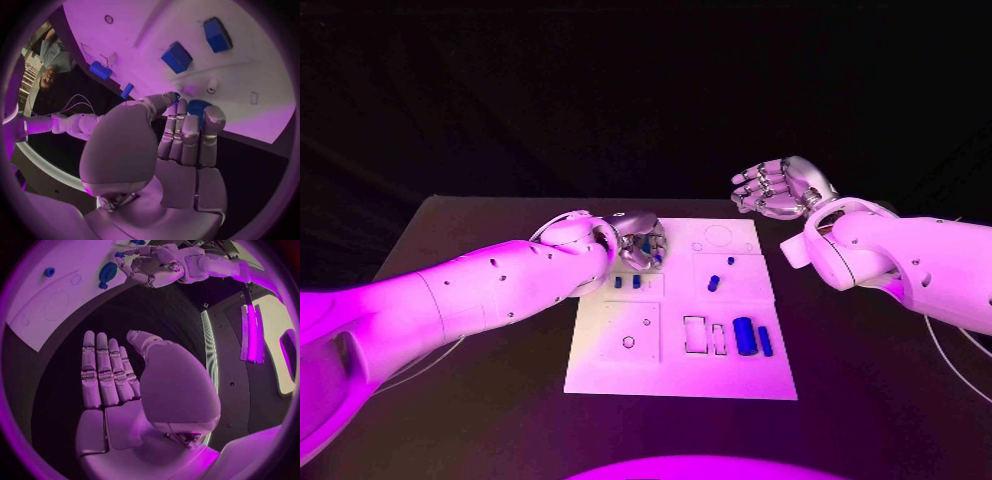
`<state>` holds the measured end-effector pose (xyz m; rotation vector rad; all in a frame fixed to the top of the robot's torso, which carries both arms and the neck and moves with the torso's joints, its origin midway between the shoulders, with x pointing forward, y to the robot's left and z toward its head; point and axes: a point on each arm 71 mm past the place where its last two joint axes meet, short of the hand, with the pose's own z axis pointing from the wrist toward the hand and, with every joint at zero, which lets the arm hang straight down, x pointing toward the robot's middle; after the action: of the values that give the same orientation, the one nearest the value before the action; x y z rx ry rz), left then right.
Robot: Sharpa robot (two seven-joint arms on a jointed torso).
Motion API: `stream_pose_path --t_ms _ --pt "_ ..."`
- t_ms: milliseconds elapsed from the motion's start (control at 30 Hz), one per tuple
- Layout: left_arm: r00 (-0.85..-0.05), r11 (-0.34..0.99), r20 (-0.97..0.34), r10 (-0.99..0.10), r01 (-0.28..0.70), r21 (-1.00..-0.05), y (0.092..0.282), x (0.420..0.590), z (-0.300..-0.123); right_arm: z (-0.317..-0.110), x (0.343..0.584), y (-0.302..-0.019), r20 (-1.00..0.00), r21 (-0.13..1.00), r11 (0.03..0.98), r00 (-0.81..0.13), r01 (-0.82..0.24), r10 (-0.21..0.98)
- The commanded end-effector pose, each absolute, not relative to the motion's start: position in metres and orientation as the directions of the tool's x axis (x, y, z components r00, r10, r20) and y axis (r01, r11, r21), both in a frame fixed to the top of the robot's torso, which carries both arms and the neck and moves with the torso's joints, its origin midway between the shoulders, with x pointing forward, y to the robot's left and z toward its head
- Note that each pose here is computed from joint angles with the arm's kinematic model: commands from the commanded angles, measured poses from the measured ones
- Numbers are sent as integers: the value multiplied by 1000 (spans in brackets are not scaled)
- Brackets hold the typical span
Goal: Assemble the parts on the task board
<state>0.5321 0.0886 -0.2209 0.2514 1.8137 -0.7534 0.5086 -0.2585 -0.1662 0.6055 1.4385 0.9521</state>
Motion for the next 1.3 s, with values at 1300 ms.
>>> stream_pose_path --t_ms 1300 --pt "-435 803 -871 -228 422 -421 143 533 -212 -166 508 -260 -547 832 523 -119 -187 828"
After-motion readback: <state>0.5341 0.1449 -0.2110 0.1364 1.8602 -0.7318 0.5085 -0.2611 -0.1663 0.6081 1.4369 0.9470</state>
